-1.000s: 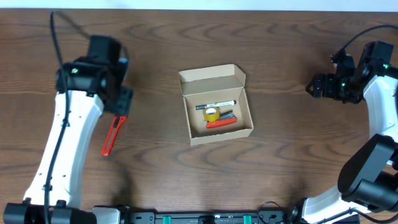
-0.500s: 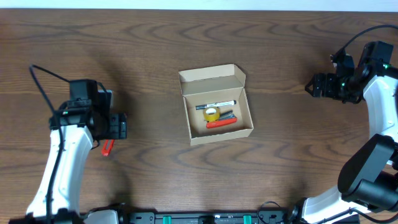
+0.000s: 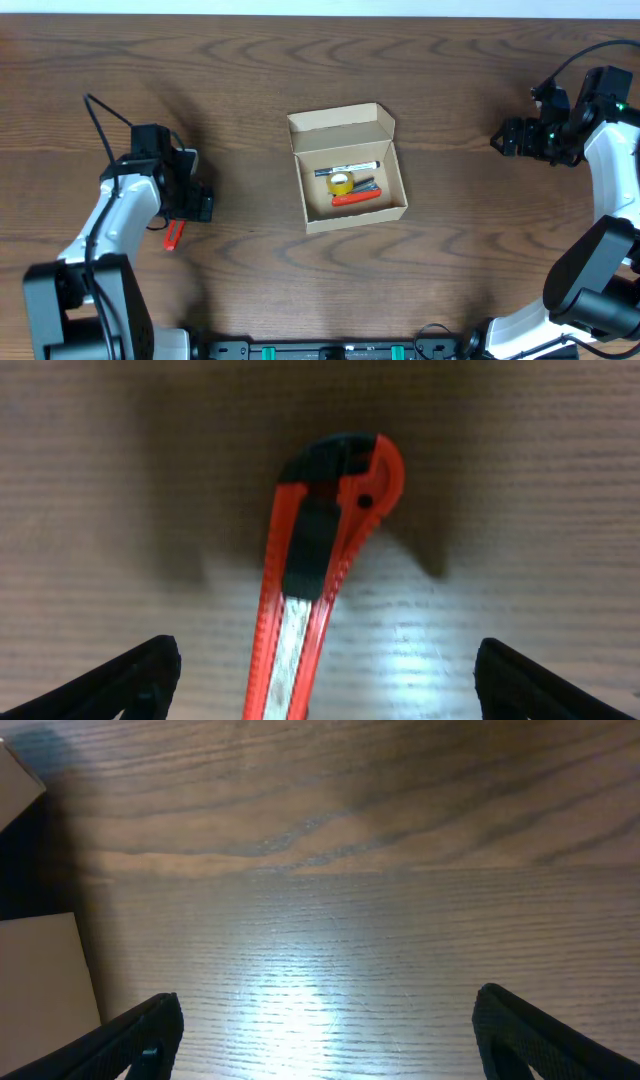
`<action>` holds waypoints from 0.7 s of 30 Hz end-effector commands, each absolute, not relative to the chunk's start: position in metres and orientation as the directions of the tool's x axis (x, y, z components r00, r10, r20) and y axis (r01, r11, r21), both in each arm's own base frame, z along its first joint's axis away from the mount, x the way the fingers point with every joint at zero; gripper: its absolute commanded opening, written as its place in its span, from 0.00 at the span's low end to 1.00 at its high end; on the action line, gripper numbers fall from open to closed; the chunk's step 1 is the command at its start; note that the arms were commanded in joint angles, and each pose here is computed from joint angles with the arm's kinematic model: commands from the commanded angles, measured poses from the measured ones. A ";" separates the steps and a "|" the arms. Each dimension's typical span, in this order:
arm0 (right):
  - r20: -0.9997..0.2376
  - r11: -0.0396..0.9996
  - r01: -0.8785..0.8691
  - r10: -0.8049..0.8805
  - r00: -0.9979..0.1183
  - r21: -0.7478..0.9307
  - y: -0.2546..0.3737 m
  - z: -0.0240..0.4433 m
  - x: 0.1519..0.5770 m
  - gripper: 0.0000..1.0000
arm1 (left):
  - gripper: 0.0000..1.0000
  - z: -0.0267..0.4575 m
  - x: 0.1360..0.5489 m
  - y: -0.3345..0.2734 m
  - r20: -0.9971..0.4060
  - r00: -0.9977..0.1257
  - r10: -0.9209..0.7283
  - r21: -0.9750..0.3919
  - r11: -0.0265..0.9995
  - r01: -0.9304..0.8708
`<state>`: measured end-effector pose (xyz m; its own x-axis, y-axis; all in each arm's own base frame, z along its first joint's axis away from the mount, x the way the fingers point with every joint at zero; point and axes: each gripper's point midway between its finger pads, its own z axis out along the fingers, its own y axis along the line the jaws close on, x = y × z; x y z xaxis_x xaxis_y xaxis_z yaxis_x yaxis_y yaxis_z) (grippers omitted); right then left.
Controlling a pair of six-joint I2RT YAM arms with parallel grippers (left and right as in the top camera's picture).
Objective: Pack container
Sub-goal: 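Lower left gripper onto the red utility knife and grasp it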
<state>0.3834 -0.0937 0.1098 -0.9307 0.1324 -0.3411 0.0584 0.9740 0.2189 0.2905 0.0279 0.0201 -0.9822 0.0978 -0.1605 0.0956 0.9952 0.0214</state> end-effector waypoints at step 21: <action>-0.334 0.972 0.037 0.115 -0.935 0.232 -0.088 0.109 0.382 0.85 | 0.34 -0.027 0.281 0.025 -0.035 -0.987 0.154 -0.016 0.988 0.155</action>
